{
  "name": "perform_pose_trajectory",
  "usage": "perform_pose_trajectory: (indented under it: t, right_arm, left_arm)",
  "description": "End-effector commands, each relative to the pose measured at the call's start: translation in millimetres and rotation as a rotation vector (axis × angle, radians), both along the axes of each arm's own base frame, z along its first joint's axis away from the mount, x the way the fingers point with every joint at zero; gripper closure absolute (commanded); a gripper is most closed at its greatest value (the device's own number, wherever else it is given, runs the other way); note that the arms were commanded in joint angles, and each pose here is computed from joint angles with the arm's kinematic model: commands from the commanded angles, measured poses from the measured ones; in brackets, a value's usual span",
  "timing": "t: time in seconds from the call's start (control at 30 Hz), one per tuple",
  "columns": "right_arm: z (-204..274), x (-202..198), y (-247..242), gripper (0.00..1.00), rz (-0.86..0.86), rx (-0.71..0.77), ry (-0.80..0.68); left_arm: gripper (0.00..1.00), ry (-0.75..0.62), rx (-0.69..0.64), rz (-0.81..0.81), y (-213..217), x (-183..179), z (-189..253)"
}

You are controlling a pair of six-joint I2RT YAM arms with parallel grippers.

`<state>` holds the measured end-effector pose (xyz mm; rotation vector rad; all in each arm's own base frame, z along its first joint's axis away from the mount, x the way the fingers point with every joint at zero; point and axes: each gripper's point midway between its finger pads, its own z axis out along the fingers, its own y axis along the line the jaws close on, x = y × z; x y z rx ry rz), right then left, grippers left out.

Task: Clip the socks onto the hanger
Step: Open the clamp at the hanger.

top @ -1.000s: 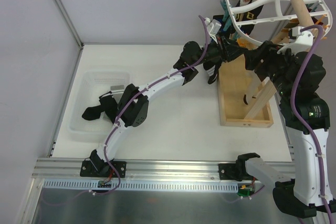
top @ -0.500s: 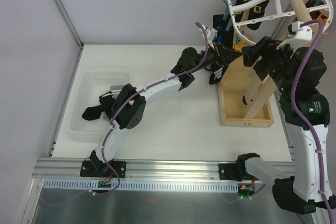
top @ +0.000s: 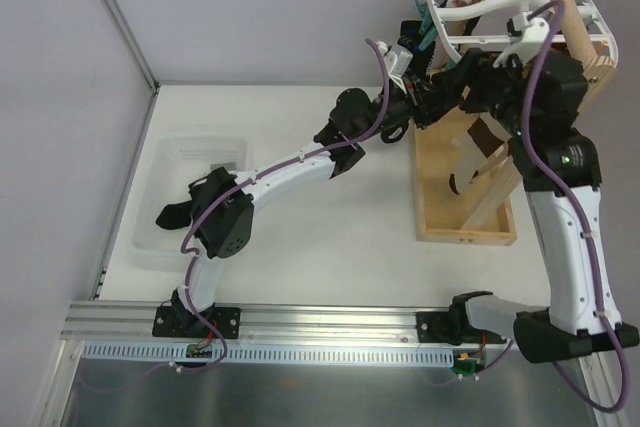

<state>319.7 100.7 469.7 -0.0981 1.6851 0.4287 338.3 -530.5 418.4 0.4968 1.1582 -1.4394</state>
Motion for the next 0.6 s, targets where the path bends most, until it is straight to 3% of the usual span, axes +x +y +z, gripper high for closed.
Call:
perform_pose_trajectory:
  t: [0.0,0.43,0.57]
  right_arm:
    - [-5,19,16,0.32,0.06,0.0,0.016]
    - [2,21,3,0.32,-0.024,-0.087,-0.013]
    - [-3,21,-13,0.32,-0.121,-0.144,0.007]
  left_arm:
    - [1.0,-0.081,-0.036,0.015,10,-15,33]
    - [1.0,-0.079,-0.024,0.044,10,-12,31]
    - [1.0,-0.071,-0.03,0.051,11,-10,33]
